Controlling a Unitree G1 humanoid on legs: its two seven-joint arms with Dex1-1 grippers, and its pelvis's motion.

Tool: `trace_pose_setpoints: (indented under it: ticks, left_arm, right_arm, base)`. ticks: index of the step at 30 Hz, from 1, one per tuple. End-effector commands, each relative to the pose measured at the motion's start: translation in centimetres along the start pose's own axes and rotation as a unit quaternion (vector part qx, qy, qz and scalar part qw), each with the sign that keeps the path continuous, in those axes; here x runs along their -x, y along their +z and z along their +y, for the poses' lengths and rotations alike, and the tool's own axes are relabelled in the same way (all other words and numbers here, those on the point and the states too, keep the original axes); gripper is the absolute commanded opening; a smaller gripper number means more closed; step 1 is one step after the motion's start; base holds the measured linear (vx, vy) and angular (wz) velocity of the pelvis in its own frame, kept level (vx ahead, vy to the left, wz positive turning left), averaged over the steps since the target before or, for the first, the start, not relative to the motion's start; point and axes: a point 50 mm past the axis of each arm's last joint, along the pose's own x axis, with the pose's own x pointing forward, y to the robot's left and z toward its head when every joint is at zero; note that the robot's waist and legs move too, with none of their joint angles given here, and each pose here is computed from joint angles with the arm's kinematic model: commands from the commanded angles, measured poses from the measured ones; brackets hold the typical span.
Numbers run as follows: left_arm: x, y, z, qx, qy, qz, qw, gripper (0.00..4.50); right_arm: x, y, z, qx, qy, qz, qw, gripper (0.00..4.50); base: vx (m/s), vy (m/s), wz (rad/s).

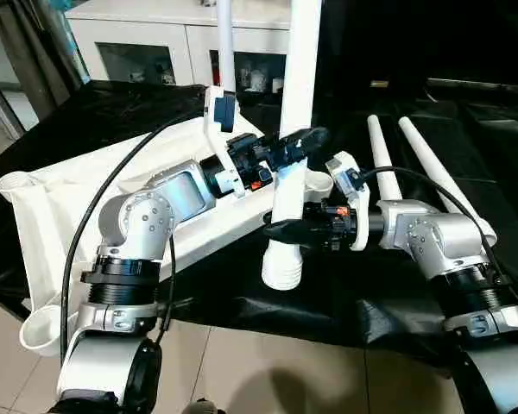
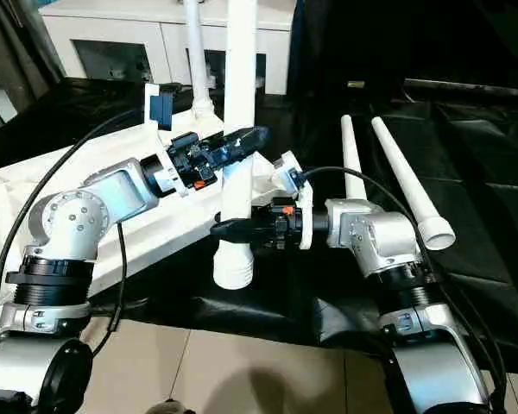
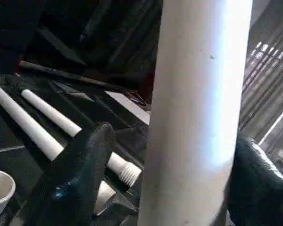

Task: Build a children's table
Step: Insert table leg to table base

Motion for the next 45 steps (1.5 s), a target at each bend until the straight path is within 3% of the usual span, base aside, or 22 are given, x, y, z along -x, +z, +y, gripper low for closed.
trace_pose_setpoints:
  ticks: [1, 14, 15, 17, 18, 20, 21, 27, 32, 33, 36, 38, 45]
  left_arm:
    - [0.1, 0.4, 0.3, -0.001, 0.026, -0.006, 1.0, 3.18]
    - [0.5, 1.3, 0.7, 0.011, 0.044, -0.041, 0.998, 2.11]
    - [0.5, 1.5, 0.6, 0.015, 0.042, -0.047, 0.998, 2.11]
    - [0.6, 2.0, 0.4, 0.018, 0.027, -0.058, 0.998, 2.0]
    - [0.8, 2.3, 0.3, 0.022, 0.014, -0.062, 0.998, 1.98]
    - [0.9, 2.5, 0.0, 0.028, -0.005, -0.063, 0.998, 1.98]
    - [1.3, 2.6, -0.8, 0.03, -0.056, -0.05, 0.997, 1.94]
    - [2.1, 3.4, -2.6, 0.057, -0.159, -0.027, 0.985, 1.88]
    - [2.1, 3.2, -3.1, 0.056, -0.183, -0.008, 0.981, 1.86]
    - [2.1, 3.2, -3.2, 0.056, -0.188, -0.005, 0.981, 1.86]
    - [2.1, 3.2, -3.4, 0.059, -0.195, -0.001, 0.979, 1.86]
    - [2.0, 3.3, -3.5, 0.06, -0.197, -0.002, 0.979, 1.86]
    - [2.0, 3.2, -3.3, 0.064, -0.192, -0.01, 0.979, 1.86]
  right_arm:
    - [-0.2, 0.9, 0.4, 0.031, 0.003, -0.01, 0.999, 1.89]
    - [-0.6, 1.5, 0.5, 0.06, -0.024, -0.028, 0.998, 1.89]
    - [-0.6, 1.8, 0.2, 0.08, -0.049, -0.039, 0.995, 1.89]
    - [-0.6, 2.6, -0.4, 0.066, -0.08, -0.087, 0.991, 1.89]
    - [-0.6, 2.9, -0.4, 0.053, -0.074, -0.107, 0.99, 2.24]
    - [-0.7, 3.0, -0.3, 0.041, -0.067, -0.121, 0.99, 2.45]
    - [-0.7, 3.0, 0.4, 0.03, -0.036, -0.129, 0.991, 2.64]
    - [-0.3, 1.6, 1.3, 0.02, 0.003, -0.082, 0.996, 2.82]
    - [-0.3, 1.1, 1.6, 0.01, 0.013, -0.059, 0.998, 2.92]
    - [-0.3, 0.8, 1.7, 0.005, 0.019, -0.049, 0.999, 2.61]
    - [-0.3, 0.4, 1.9, -0.002, 0.024, -0.03, 0.999, 2.52]
    - [-0.3, 0.1, 1.9, -0.005, 0.022, -0.021, 1.0, 2.22]
    - [-0.5, 0.0, 1.7, 0.0, 0.006, -0.02, 1.0, 1.93]
  base:
    - [0.0, 0.0, 0.0]
    - [0.0, 0.0, 0.0]
    - [0.0, 0.0, 0.0]
    - [0.0, 0.0, 0.0]
    - [0.0, 0.0, 0.0]
    - [0.0, 0.0, 0.0]
    - [0.0, 0.0, 0.0]
    - [0.0, 0.0, 0.0]
    - [0.0, 0.0, 0.0]
    - [0.0, 0.0, 0.0]
    - [0.0, 0.0, 0.0]
    - [0.0, 0.0, 0.0]
    - [0.0, 0.0, 0.0]
